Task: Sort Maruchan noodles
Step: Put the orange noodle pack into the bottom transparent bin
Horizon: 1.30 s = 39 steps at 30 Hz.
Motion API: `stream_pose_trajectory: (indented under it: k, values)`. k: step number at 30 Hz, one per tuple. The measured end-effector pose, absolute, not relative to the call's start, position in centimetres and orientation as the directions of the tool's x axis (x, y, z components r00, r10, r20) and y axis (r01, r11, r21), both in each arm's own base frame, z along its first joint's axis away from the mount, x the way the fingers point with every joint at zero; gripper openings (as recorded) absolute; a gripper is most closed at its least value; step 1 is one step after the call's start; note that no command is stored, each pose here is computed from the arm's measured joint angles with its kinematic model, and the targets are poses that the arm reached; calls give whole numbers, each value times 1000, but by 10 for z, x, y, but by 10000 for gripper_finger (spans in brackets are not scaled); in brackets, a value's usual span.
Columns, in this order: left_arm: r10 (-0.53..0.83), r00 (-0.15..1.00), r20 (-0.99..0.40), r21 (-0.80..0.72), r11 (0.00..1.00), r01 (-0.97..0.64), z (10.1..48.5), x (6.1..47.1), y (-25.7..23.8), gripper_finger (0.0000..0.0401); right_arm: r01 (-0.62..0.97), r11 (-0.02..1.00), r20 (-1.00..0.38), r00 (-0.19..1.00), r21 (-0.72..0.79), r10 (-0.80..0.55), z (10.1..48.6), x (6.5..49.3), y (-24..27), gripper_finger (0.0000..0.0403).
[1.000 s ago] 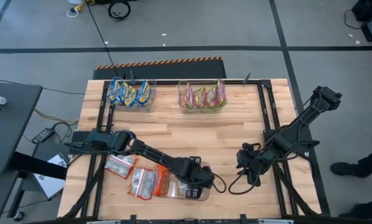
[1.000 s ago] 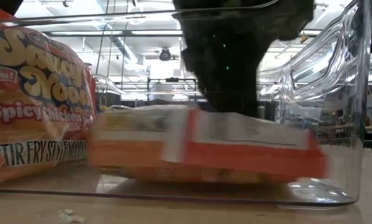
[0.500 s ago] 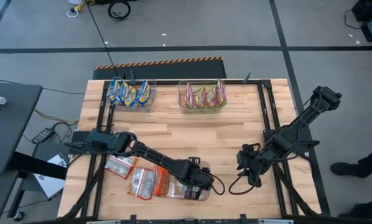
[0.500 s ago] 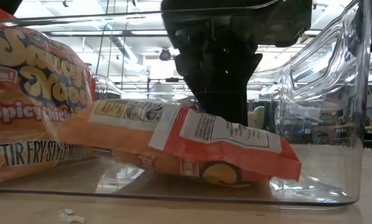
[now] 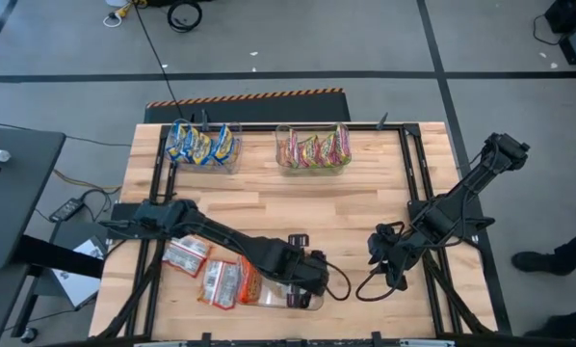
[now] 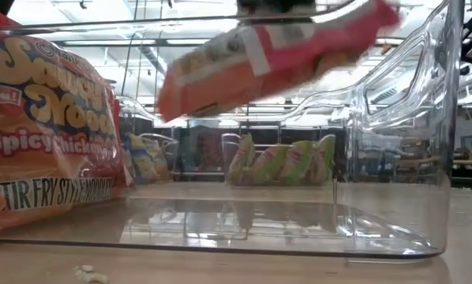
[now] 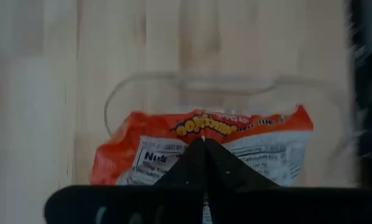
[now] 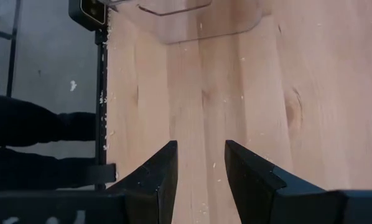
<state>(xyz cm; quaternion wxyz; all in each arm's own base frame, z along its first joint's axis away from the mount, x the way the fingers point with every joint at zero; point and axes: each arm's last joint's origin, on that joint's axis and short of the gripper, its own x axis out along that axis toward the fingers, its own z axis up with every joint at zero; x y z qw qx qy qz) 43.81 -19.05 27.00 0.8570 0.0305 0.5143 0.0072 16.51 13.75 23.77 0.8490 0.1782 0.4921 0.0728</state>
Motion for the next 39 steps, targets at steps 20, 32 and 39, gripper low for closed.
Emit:
stream_pose_trajectory:
  k: [20, 32, 39]
  values:
    - [68, 755, -652, 125, 992, 19, 245, 458, -215, 1, 135, 881, -808, 479, 453, 342, 238, 161, 143, 138]
    - [147, 737, -659, 215, 977, -3, 250, 446, -207, 1, 198, 844, -809, 457, 498, 370, 238, 160, 144, 138]
    - [90, 815, -573, 122, 992, -24, 224, 442, -205, 1, 255, 814, -807, 459, 521, 373, 238, 160, 145, 138]
